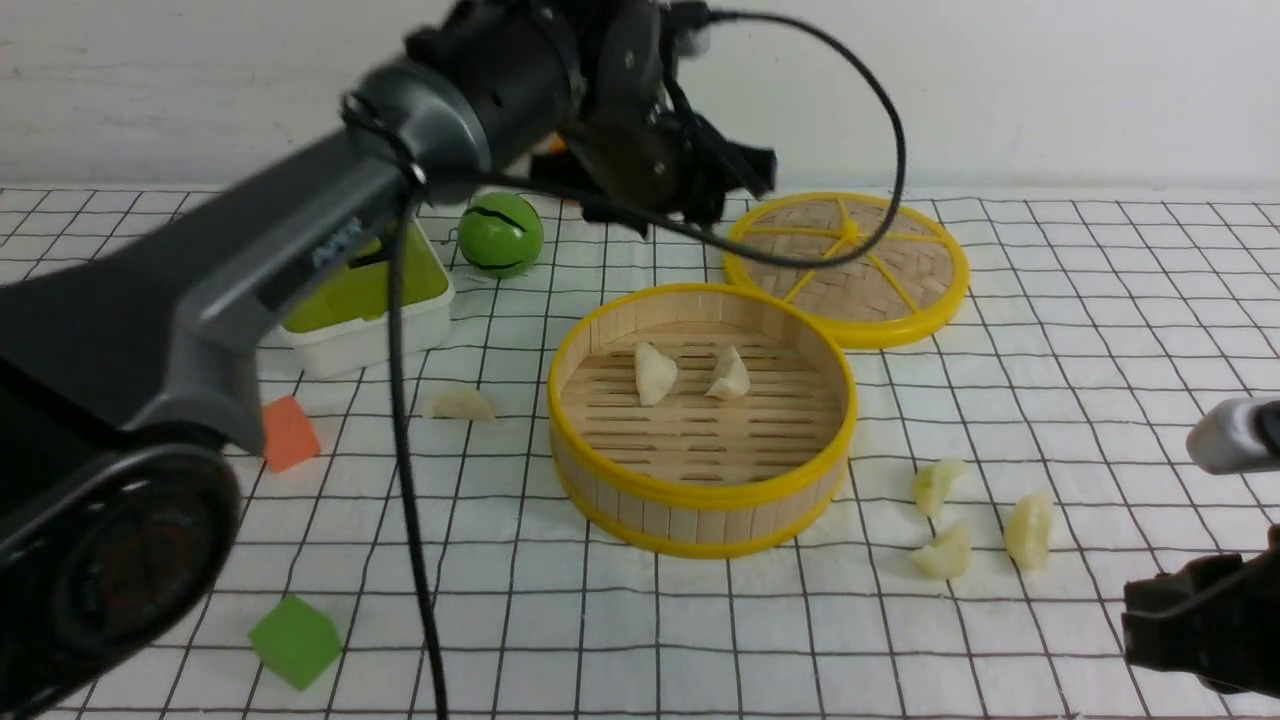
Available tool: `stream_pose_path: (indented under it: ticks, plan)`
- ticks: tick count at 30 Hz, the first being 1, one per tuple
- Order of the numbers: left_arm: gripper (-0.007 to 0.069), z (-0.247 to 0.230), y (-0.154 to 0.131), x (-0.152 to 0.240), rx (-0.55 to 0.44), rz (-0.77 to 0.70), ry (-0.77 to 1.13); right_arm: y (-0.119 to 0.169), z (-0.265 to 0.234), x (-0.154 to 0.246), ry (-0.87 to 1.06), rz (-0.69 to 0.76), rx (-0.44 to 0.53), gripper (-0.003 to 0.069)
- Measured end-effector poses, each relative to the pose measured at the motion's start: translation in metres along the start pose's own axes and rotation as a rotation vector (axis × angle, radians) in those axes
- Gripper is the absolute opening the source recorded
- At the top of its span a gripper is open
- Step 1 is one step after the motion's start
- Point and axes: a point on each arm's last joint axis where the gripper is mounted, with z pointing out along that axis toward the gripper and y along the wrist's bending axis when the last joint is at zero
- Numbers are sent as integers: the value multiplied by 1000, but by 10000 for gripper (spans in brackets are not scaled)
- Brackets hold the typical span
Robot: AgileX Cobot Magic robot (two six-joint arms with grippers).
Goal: Put the dumplings into the steamer on the table with the white tablecloth.
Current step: 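Place the dumpling into the bamboo steamer basket with the left gripper, then reach for and grasp a dumpling on the table with the left gripper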
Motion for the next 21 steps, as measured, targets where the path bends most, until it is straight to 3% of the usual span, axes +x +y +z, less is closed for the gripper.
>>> stream_pose_path:
  ticks: [1,4,8,13,21]
  plan:
    - [380,-19,13,-5,-99,21,12,0,0,0,1,0,0,146]
    - [380,-26,36,-2,-229,3,101,0,0,0,2,4,-1,146]
    - [380,3,75,18,-332,-41,257,1,0,0,5,26,-11,146]
    - [380,49,111,46,-345,-200,403,2,0,1,6,44,-20,146]
    - [380,95,120,74,-377,-413,461,2,0,1,6,44,-20,149]
